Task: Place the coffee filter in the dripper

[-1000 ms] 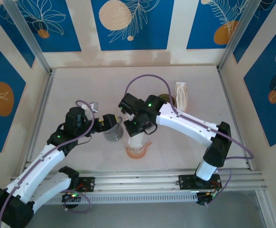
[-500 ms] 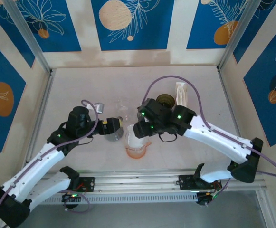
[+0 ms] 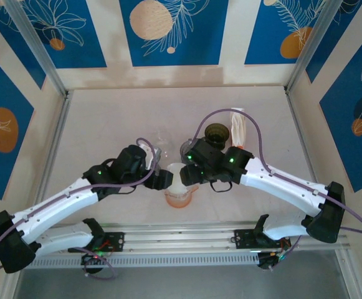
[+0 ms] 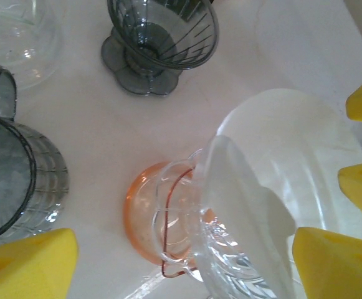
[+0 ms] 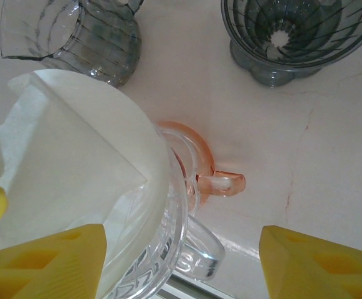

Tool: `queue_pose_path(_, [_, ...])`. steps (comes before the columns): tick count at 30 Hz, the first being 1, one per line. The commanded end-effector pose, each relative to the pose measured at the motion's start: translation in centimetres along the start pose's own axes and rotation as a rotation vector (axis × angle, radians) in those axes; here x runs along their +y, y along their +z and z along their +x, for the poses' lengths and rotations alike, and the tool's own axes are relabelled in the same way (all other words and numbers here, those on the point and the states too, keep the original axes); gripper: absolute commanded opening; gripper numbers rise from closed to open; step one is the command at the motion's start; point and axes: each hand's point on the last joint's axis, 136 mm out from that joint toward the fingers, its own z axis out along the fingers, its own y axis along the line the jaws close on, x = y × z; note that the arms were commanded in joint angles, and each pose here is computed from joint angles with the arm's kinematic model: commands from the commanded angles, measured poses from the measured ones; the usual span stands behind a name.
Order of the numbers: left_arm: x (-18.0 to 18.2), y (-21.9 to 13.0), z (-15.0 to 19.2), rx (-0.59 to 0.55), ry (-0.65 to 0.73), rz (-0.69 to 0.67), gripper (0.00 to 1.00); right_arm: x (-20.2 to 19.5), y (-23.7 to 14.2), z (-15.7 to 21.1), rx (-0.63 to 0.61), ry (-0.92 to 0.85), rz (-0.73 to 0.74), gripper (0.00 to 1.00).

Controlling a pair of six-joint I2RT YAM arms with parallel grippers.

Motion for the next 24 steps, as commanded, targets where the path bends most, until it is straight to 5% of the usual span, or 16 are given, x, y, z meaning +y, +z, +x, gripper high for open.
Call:
queue_pose_path(1, [0.5,0.1,0.0,-0.004,0.002,-0.034,0.87,0.2,0.6,-0.1,0.004,0.029,-0.013,0.66])
queue_pose_path(15, [1.7,0.4,0.5,-0.001,-0.038,-0.084,0.76,-1.6,0.9,1.3,0.015,0.063,0.040,0.52])
queue_pose_path(24, [-2.6,-0.6,-2.1,-0.088,-0.037,0.130,0.94,-1.1,0.7,1.1,0.005,0.054,0.027,0.53])
